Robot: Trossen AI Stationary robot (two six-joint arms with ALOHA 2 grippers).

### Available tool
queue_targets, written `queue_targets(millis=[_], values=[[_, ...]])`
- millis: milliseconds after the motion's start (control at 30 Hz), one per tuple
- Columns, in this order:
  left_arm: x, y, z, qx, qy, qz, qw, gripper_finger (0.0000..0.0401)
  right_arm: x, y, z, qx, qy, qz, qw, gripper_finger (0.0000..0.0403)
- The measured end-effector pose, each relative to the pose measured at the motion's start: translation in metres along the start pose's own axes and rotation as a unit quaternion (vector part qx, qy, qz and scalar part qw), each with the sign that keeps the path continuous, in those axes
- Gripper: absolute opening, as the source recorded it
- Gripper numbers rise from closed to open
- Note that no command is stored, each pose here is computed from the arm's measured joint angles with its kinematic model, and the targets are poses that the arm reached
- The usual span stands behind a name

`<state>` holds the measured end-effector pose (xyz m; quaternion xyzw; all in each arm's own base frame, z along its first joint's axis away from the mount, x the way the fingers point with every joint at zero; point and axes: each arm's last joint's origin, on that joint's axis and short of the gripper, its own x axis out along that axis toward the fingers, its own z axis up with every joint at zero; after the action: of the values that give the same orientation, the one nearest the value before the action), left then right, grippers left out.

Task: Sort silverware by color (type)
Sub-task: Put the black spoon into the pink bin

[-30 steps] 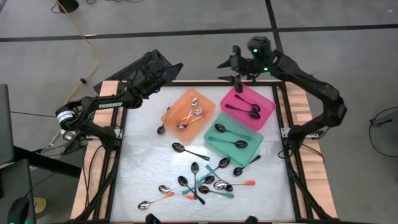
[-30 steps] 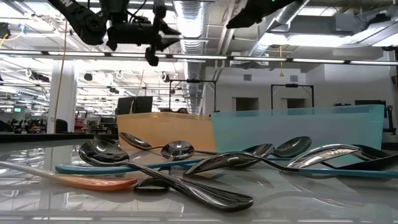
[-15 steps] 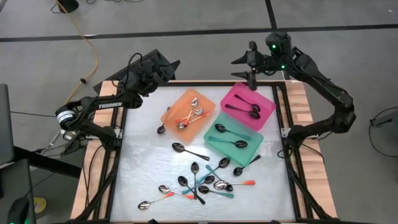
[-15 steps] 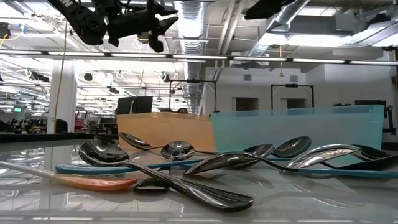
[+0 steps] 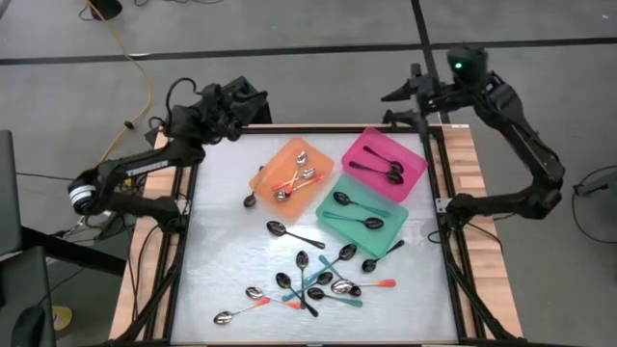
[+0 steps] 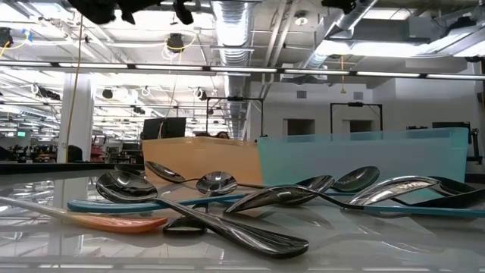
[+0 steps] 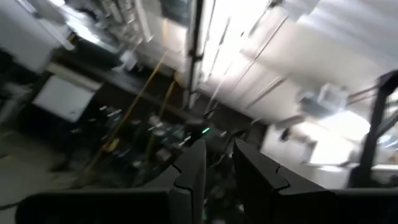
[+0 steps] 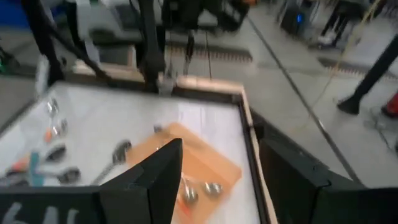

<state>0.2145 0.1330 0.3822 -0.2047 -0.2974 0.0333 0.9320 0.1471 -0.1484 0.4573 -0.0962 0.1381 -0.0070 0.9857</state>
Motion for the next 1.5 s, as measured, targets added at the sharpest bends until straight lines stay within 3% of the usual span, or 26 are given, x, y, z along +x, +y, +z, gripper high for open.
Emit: queue_targets(millis=[233, 500, 700, 1100, 1300, 1500], values=[[-0.009, -0.019, 0.008, 0.024, 0.013, 0.094, 0.995, 0.0068, -0.039, 0.013, 0.019, -0.015, -0.062, -0.054, 0.996, 0.0232], [-0.022, -0.056, 0.012, 0.054, 0.031, 0.095, 0.994, 0.0062, -0.072, 0.048, 0.026, -0.008, -0.071, -0.078, 0.994, 0.0232], [-0.026, -0.078, -0.011, 0.058, 0.105, 0.108, 0.987, 0.0043, -0.085, 0.070, 0.020, 0.033, -0.047, -0.069, 0.996, 0.0232], [-0.026, -0.122, -0.064, -0.017, 0.232, 0.034, 0.972, 0.0038, -0.100, 0.111, -0.006, 0.158, 0.047, -0.023, 0.986, 0.0232], [-0.034, -0.139, -0.082, -0.042, 0.275, 0.049, 0.959, 0.0038, -0.106, 0.129, -0.018, 0.179, 0.040, -0.024, 0.983, 0.0232], [-0.040, -0.152, -0.089, -0.060, 0.287, 0.052, 0.955, 0.0038, -0.098, 0.137, -0.048, 0.231, 0.037, -0.025, 0.972, 0.0232]])
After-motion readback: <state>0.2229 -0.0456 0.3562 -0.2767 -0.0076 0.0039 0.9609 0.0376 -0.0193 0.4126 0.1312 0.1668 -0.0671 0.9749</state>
